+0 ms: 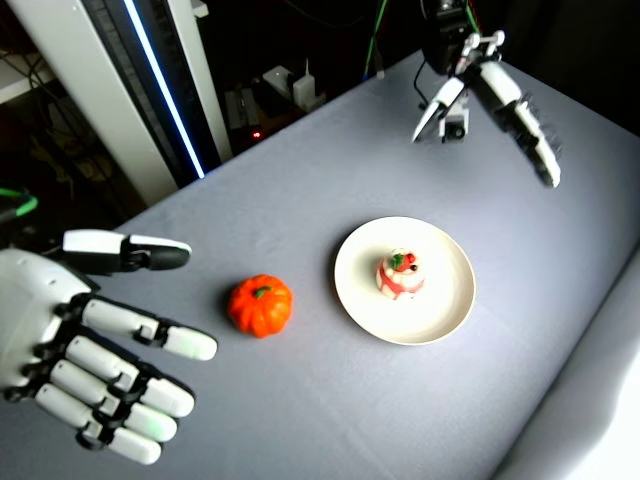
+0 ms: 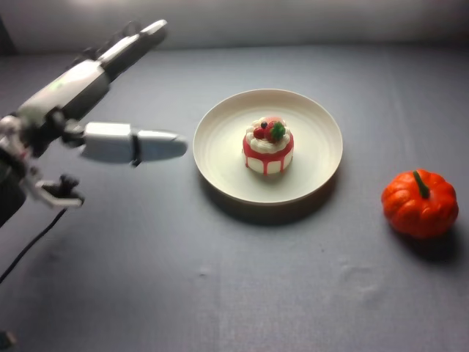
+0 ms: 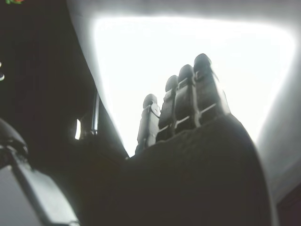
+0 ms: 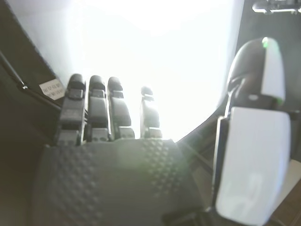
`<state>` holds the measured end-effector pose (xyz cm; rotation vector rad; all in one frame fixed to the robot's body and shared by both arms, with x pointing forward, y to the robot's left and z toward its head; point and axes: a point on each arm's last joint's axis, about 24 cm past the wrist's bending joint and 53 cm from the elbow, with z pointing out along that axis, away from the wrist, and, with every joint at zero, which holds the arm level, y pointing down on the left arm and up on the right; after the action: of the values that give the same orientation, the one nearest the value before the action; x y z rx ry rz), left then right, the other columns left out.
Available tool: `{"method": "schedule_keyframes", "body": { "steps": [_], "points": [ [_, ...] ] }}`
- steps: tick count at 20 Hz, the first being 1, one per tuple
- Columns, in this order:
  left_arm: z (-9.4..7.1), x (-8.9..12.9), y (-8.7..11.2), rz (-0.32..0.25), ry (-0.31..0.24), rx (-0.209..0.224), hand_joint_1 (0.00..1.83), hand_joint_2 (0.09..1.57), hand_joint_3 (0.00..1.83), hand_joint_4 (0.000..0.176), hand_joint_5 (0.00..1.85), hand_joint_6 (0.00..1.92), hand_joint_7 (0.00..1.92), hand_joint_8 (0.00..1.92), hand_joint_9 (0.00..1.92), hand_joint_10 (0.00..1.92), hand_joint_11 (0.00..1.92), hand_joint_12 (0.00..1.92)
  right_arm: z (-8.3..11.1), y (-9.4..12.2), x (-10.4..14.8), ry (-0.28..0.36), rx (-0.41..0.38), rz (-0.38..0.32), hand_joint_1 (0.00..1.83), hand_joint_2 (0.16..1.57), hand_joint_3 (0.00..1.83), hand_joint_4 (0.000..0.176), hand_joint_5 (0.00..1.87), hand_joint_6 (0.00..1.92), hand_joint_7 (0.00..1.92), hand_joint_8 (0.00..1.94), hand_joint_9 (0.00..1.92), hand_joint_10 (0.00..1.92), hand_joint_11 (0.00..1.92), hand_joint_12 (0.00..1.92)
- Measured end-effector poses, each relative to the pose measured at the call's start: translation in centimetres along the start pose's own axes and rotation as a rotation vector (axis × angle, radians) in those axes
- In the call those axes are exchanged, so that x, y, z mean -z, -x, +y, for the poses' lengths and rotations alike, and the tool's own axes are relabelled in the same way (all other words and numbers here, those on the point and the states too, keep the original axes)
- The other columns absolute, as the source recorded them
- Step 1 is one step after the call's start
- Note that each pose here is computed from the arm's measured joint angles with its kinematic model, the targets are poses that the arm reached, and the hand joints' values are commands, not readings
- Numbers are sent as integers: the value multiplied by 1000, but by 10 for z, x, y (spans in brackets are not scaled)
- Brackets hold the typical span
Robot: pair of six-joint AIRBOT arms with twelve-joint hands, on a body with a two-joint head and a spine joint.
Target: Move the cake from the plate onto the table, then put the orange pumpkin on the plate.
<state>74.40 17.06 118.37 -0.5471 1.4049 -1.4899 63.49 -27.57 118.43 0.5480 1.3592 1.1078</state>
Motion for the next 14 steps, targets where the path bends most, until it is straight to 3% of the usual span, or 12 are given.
{"method": "schedule_keyframes", "body": {
  "steps": [1,2,3,4,5,7,8,9,10,11,13,14],
  "points": [
    [-7,-12,-2,22,-13,-38,788,861,0,62,0,0,112,5,211,31,1,833,1,-2,0,3,2,8,735,879,14,176,20,6,0,0,0,0,0,0],
    [-11,-22,-6,43,-20,-69,786,885,1,43,0,0,156,11,282,52,0,1016,1,-3,0,4,2,11,726,874,11,176,19,5,0,0,0,0,0,0],
    [-14,-32,-10,67,-24,-110,743,864,0,10,17,3,271,35,379,83,0,1292,0,-3,0,0,4,12,729,893,17,175,27,7,0,0,0,0,0,0],
    [-22,-48,-20,117,-29,-193,702,788,0,0,88,16,371,32,403,79,0,1450,-2,-1,-1,-4,8,9,720,907,17,170,38,9,0,0,0,0,0,0],
    [-23,-52,-25,138,-25,-222,702,788,0,0,88,16,371,32,403,79,0,1450,-2,-1,-1,-4,8,10,720,907,17,170,38,9,0,0,0,0,0,0],
    [-43,-66,-35,195,-54,-337,746,819,0,0,181,11,399,4,373,50,0,1473,-4,-4,-1,-11,10,22,734,897,8,171,49,11,0,0,0,0,0,0],
    [-53,-72,-34,205,-75,-383,810,840,2,0,193,7,407,4,406,60,0,1387,-4,-6,-1,-12,12,30,729,902,9,173,55,11,0,0,0,0,0,0],
    [-58,-76,-31,209,-85,-425,780,912,22,0,194,3,443,10,489,84,0,1305,-4,-6,-1,-14,12,33,741,913,12,162,54,9,0,0,0,0,0,0],
    [-58,-78,-30,229,-81,-496,664,947,14,0,309,23,431,2,507,82,0,1505,-5,-7,-2,-20,10,36,739,921,11,164,60,9,0,0,0,0,0,0],
    [-55,-79,-32,256,-69,-565,649,988,16,0,387,32,372,0,497,77,0,1540,-5,-8,-3,-21,7,37,756,917,7,153,65,9,0,0,0,0,0,0],
    [-58,-82,-40,300,-70,-658,699,966,1,0,483,29,339,1,502,84,0,1630,-5,-9,-4,-14,15,45,784,928,10,148,78,11,0,0,0,0,0,0],
    [-61,-83,-44,313,-81,-682,697,1015,13,0,375,5,380,14,557,113,147,1606,-6,-11,-4,-16,12,50,777,923,6,151,83,11,0,0,0,0,0,0]
  ]
}}
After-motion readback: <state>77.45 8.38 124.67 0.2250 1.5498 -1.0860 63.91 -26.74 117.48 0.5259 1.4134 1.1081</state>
